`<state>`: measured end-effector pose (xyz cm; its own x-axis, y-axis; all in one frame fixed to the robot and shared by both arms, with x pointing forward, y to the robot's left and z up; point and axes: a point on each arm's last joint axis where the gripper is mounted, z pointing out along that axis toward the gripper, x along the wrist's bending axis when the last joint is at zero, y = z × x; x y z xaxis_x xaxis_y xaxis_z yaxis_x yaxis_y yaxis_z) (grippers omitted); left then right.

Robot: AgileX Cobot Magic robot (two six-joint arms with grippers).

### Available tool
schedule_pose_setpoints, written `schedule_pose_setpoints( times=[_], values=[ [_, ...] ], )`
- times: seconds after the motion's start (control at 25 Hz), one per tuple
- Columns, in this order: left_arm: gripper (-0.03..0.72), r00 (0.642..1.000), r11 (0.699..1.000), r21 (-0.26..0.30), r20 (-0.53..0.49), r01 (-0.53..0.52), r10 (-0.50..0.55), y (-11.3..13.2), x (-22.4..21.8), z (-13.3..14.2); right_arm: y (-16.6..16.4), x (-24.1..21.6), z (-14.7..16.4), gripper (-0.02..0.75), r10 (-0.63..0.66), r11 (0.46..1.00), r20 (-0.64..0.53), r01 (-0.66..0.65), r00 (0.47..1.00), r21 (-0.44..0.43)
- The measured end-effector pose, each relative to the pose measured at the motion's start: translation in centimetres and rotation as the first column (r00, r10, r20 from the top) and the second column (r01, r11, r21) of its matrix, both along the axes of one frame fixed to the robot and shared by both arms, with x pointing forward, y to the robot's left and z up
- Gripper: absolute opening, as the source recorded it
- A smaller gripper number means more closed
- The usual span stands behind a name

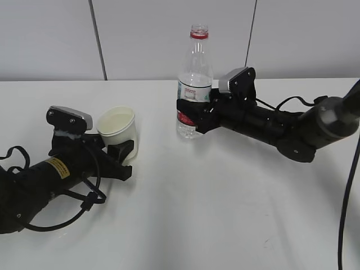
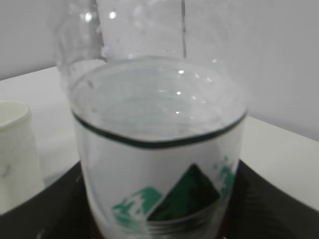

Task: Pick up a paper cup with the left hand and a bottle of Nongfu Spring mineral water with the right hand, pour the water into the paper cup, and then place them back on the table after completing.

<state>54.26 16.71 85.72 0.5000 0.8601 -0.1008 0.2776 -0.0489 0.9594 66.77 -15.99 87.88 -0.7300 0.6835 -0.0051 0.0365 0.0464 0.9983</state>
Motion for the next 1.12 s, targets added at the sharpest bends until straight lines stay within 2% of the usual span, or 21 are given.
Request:
schedule_pose_setpoints(
  times=[0.24,0.4,0.68,0.84,1.0,1.12],
  values=[
    [0.353,0.999,1.000,0.012,-0.033,0.002,-0.001,0.0,-0.1,-1.4,0.0,0.0,-0.3,0.476,0.005,0.999,0.037,-0.003,0.999,-0.040],
    [0.353,1.000,1.000,0.003,-0.019,0.005,-0.005,0.0,0.0,-1.7,0.0,-0.1,-0.3,0.476,0.014,0.998,0.063,-0.009,0.998,-0.068],
    [0.353,1.000,1.000,0.001,-0.016,0.005,-0.005,0.0,0.0,-1.7,0.1,-0.3,-2.4,0.476,0.030,0.998,0.043,-0.027,0.999,-0.058],
    [0.359,1.000,1.000,0.001,-0.016,0.005,-0.005,0.0,0.0,-1.7,0.1,-0.4,-2.6,0.476,0.033,0.998,0.045,-0.031,0.998,-0.053],
    [0.435,1.000,1.000,0.005,-0.022,0.007,-0.007,-0.1,-0.1,-1.9,0.2,-0.5,-2.6,0.485,0.050,0.997,0.048,-0.047,0.998,-0.060],
    [0.516,1.000,1.000,0.010,-0.030,0.006,-0.006,0.0,-0.1,-2.0,0.4,-0.8,-2.7,0.563,0.093,0.993,0.057,-0.088,0.994,-0.075]
  ],
)
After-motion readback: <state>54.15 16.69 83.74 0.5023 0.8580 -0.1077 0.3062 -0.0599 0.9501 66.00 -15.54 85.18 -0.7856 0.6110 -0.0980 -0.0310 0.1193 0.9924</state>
